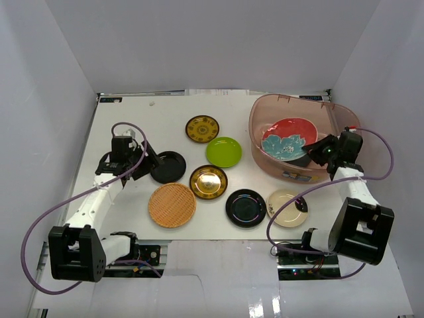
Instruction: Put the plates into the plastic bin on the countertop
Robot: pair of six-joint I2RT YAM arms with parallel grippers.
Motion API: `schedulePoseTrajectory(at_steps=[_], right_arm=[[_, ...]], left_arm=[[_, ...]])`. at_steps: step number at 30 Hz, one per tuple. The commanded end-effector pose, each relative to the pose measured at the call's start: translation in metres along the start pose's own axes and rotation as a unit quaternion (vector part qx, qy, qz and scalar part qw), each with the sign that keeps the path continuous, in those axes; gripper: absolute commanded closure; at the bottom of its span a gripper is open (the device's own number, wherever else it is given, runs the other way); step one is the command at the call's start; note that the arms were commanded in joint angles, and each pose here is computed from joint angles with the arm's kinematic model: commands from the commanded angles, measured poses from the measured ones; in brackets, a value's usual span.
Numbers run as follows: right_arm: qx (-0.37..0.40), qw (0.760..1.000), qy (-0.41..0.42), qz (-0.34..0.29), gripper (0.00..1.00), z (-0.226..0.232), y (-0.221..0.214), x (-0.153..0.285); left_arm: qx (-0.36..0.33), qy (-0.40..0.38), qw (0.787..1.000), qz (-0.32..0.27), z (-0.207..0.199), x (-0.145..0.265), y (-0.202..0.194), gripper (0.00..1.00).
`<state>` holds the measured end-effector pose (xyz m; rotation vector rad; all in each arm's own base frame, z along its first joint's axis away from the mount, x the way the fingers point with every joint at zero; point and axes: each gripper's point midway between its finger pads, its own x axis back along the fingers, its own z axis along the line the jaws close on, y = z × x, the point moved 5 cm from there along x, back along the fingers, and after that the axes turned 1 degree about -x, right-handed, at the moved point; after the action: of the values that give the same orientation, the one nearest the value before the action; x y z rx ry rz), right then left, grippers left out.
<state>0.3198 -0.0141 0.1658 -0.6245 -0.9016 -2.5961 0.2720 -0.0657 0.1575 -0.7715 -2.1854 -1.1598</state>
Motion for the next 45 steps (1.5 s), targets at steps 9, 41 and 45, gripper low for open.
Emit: schedulePoseTrajectory(at_steps=[9,41,45], right_arm=[[0.024,0.996,0.085,-0.01,0.77,0.02,0.013,-0.022],[0.159,0.981,-0.109,-0.034,0.1,0.01,0.012,-0.032],[0.158,0.986,-0.035,-0.04,0.1,0.039,0.014,-0.021]], left_arm=[[0.075,0.105,0.984,0.119,0.029,0.049,-0.061,0.16],[0.162,0.196,0.921,0.294,0.063,0.028,-0.146,0.42],[0.165,0.176,0.929,0.279,0.061,0.027,-0.145,0.71]])
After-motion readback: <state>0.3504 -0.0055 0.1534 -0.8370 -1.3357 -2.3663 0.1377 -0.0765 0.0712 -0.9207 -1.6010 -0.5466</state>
